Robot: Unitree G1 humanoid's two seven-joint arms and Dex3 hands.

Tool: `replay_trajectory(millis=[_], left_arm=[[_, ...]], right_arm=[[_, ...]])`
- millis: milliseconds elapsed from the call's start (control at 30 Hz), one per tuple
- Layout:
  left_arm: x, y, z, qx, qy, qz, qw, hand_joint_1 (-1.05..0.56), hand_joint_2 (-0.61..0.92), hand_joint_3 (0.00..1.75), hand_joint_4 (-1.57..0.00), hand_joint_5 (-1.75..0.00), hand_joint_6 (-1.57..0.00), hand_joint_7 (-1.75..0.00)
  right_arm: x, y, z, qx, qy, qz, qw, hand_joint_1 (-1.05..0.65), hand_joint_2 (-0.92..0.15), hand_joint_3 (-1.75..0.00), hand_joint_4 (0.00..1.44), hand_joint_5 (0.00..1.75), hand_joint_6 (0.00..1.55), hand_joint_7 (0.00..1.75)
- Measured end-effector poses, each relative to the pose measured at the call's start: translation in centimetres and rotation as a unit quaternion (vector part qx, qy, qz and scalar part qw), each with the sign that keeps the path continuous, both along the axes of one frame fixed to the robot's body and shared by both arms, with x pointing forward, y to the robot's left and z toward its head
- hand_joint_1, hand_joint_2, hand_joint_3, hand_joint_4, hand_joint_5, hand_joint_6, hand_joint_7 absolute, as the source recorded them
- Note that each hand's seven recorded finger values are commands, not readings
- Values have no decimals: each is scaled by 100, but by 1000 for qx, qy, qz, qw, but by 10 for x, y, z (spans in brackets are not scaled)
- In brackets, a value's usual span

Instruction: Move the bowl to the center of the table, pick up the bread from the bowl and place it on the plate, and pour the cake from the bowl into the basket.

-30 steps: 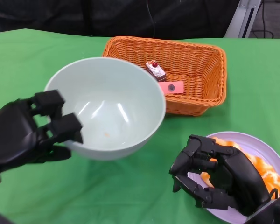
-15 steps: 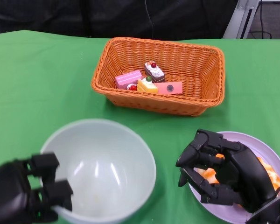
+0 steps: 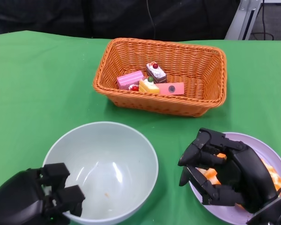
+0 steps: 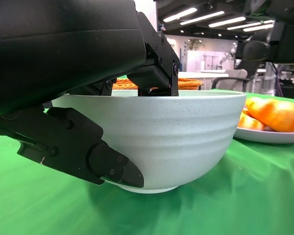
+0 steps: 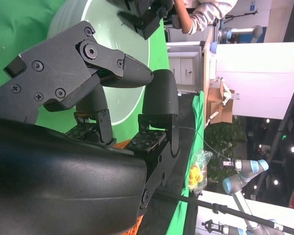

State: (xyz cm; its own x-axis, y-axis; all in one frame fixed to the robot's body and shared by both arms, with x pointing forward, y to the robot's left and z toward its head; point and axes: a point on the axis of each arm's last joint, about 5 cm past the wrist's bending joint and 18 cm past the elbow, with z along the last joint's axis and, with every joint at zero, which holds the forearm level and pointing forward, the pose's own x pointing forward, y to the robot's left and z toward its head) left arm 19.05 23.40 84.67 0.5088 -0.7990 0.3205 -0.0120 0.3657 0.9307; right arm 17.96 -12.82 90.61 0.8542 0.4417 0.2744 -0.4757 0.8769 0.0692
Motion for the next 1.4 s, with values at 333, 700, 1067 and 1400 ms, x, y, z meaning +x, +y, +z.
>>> replay_trajectory(millis=[333,700,1067,1400], left_arm=[[6,-12,-7,0,6,13,1000,-21,92,14,-61,-175,-55,-148],[12,-22,3,33,24,29,999,-40,92,9,-82,-43,-93,-2],[3,-20,15,4,127,38,991,-104,92,32,-19,0,-16,0],[7,-16,34,-139,290,-9,947,-97,92,32,-19,-7,-24,-4]], right_arm=[[0,0,0,6,2,2,1000,-20,-52,-102,72,150,67,130],[0,1,0,2,1,1,1000,-21,-53,-99,74,148,68,128],[0,1,0,2,0,3,1000,-20,-54,-97,73,148,68,128],[0,2,0,1,0,5,1000,-21,-53,-99,73,149,69,128]])
